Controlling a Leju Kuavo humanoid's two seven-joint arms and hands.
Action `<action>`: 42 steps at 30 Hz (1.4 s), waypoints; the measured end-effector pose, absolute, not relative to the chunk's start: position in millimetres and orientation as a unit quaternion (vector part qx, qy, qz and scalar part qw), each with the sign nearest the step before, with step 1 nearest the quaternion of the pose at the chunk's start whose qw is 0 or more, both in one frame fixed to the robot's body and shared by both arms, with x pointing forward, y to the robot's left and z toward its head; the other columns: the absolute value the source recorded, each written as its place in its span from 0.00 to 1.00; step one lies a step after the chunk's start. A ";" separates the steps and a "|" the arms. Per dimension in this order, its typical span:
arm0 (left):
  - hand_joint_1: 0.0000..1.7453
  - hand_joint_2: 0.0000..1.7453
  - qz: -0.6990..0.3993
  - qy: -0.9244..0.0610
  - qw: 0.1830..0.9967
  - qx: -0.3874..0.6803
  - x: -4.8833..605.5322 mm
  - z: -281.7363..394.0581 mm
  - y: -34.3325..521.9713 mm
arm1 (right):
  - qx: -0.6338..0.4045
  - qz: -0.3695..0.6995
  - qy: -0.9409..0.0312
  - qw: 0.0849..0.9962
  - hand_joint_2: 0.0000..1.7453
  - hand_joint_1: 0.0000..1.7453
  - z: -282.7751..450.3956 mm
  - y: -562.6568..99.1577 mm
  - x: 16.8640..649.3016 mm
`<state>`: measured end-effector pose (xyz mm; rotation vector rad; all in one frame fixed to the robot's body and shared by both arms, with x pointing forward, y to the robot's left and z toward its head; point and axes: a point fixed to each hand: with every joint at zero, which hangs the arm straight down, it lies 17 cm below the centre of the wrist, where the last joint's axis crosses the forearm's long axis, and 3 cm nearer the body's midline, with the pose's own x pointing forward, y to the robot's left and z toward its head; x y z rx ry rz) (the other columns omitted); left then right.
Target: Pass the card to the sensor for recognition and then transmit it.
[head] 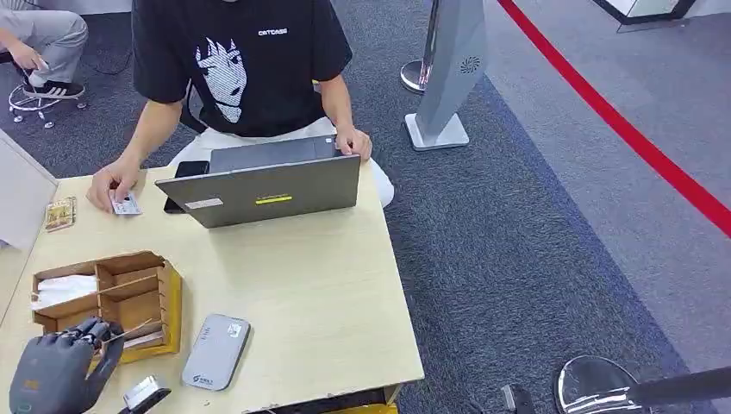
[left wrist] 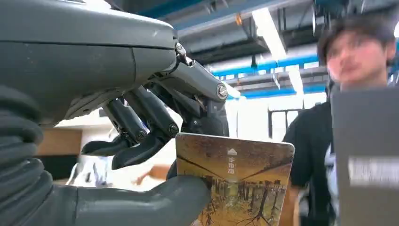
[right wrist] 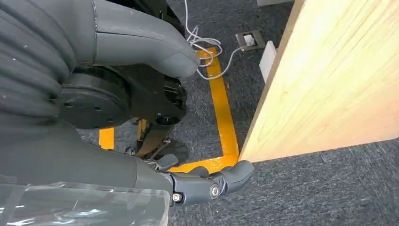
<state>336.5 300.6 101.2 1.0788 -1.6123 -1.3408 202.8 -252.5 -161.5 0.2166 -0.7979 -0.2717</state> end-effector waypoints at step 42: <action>0.00 1.00 -0.343 -0.717 0.353 0.493 392.4 234.5 356.3 | 0.105 -0.162 -0.371 0.908 1.00 0.00 -169.4 -230.5 194.6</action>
